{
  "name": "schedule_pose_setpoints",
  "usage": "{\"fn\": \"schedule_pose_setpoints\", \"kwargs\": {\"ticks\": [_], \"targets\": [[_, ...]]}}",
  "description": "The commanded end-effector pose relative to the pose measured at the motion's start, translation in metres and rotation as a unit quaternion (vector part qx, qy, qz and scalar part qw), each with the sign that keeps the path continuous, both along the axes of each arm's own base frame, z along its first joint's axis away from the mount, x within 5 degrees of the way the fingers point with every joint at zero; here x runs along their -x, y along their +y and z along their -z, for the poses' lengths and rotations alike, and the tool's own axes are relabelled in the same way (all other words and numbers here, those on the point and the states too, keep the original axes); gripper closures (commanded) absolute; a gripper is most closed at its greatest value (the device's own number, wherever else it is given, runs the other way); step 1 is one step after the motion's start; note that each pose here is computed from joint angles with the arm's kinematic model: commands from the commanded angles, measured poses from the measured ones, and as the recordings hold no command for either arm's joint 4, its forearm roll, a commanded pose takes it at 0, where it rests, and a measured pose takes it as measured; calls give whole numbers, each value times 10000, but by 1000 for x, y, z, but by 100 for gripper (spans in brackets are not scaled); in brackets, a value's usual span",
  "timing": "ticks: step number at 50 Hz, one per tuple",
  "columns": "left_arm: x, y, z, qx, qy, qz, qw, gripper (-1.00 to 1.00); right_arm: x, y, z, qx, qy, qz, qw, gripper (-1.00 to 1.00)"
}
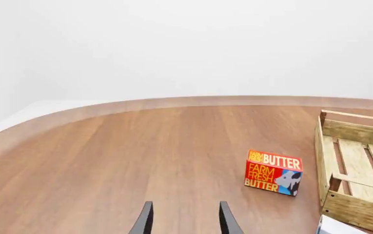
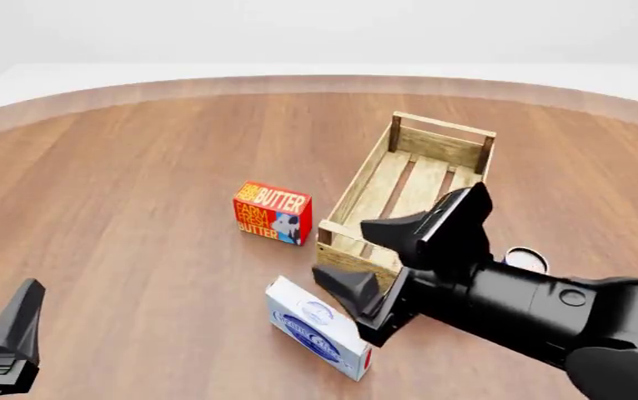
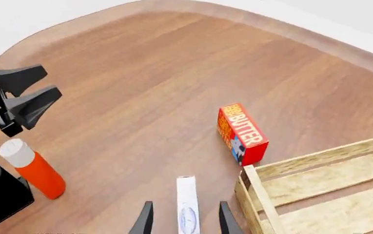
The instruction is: Pick up the ketchup, and put it in the wooden tray.
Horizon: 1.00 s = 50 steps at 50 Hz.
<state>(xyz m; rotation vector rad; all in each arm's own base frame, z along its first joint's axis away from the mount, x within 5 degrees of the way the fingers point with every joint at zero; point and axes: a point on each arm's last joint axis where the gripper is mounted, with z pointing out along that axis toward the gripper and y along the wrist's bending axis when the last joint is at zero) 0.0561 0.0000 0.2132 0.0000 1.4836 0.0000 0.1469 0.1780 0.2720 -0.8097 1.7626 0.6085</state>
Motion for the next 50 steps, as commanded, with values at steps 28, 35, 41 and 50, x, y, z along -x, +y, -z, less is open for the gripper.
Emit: {"fn": "schedule_pose_setpoints", "kwargs": {"ticks": [28, 35, 41, 50], "targets": [[0, 0, 0, 0, 0, 0, 10000, -100, 24, 105, 17, 222, 31, -1419, 9896, -100], [0, 0, 0, 0, 0, 0, 10000, -100, 26, 121, 28, 317, 112, -1553, 9873, -100], [0, 0, 0, 0, 0, 0, 10000, -100, 33, 140, 35, 428, 111, -1761, 9834, -100], [0, 0, 0, 0, 0, 0, 10000, -100, 43, 162, 38, 531, 30, -2039, 9775, -100]]}}
